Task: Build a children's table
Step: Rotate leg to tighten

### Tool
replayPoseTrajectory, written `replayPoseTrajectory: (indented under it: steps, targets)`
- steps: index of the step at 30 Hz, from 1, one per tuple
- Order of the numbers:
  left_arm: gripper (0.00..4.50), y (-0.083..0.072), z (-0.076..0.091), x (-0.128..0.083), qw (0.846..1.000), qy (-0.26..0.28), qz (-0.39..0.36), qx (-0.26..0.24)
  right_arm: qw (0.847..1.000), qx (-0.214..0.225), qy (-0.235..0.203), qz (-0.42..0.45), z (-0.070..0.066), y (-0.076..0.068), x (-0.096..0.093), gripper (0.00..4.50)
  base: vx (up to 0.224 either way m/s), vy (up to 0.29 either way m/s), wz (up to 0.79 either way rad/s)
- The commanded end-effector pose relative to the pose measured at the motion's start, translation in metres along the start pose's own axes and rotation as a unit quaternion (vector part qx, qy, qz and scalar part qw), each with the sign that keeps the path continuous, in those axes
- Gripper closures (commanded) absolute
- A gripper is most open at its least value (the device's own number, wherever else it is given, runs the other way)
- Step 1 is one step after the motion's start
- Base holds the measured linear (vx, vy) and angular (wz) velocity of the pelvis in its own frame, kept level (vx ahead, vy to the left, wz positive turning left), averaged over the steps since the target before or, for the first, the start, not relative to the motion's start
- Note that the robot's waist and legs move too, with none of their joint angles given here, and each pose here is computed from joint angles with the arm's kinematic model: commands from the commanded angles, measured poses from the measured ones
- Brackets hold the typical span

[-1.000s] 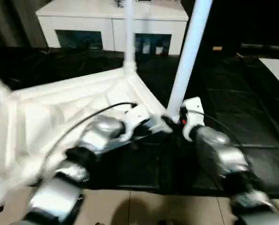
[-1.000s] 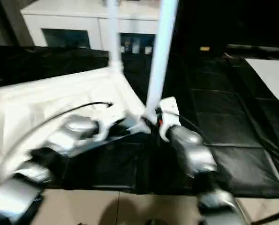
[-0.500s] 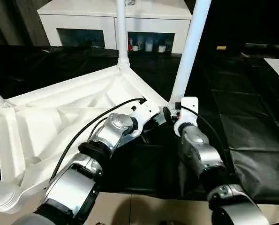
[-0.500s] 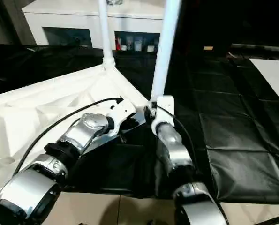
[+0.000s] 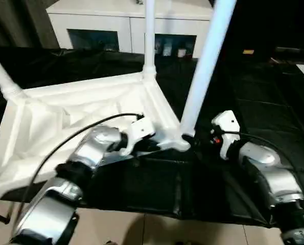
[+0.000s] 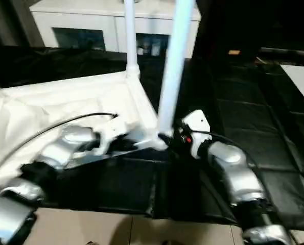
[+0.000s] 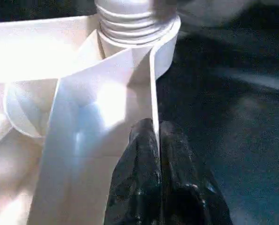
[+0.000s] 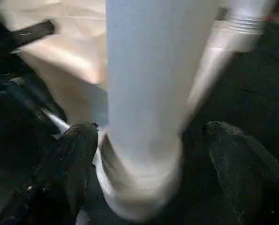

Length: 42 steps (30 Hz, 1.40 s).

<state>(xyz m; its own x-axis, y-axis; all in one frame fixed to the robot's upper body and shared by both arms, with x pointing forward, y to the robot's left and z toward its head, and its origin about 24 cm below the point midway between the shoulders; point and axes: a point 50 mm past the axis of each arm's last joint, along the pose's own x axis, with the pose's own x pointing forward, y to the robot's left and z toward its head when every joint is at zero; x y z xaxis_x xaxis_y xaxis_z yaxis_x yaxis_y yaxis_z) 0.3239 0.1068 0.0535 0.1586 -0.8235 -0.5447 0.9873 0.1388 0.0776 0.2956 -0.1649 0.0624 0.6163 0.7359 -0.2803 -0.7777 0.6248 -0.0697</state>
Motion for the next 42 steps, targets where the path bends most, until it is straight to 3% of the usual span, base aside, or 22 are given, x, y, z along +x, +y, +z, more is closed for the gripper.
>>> replayPoseTrajectory:
  steps: [1, 16, 27, 34, 38, 39, 40, 42]
  targets:
    - [4.50, -0.011, 0.008, 0.004, 0.997, 0.000, -0.069, 0.019, 0.999, -0.008, 0.005, 0.038, 0.005, 0.003, -0.003, 0.63, 0.000, 0.000, 0.00]
    - [4.50, -0.009, 0.009, -0.007, 0.997, 0.019, -0.067, 0.025, 0.990, -0.035, 0.066, 0.119, -0.001, 0.008, -0.010, 0.63, 0.000, 0.000, 0.00]
    - [4.50, -0.010, 0.008, -0.007, 0.997, 0.021, -0.070, 0.022, 0.990, -0.024, 0.074, 0.119, -0.006, 0.007, -0.010, 1.65, 0.000, 0.000, 0.00]
    - [4.50, -0.009, 0.007, -0.007, 0.997, 0.023, -0.070, 0.020, 0.990, -0.016, 0.073, 0.116, -0.007, 0.006, -0.010, 1.80, 0.000, 0.000, 0.00]
    - [4.50, -0.006, 0.007, -0.005, 0.999, 0.018, -0.041, 0.012, 0.997, 0.006, 0.041, 0.059, -0.005, 0.002, -0.002, 1.81, 0.000, 0.000, 0.00]
    - [4.50, 0.000, 0.009, -0.001, 1.000, 0.007, -0.001, -0.001, 0.999, 0.040, 0.022, 0.016, -0.004, 0.000, 0.006, 1.81, 0.000, 0.000, 0.00]
    - [4.50, 0.000, 0.009, -0.001, 1.000, 0.007, -0.001, -0.001, 0.999, 0.040, 0.022, 0.016, -0.004, 0.000, 0.006, 1.81, 0.000, 0.000, 0.00]
    - [4.50, 0.013, 0.016, 0.015, 0.996, -0.018, 0.086, -0.035, 0.989, 0.121, 0.001, -0.082, -0.010, 0.004, 0.028, 1.81, 0.000, 0.000, 0.00]
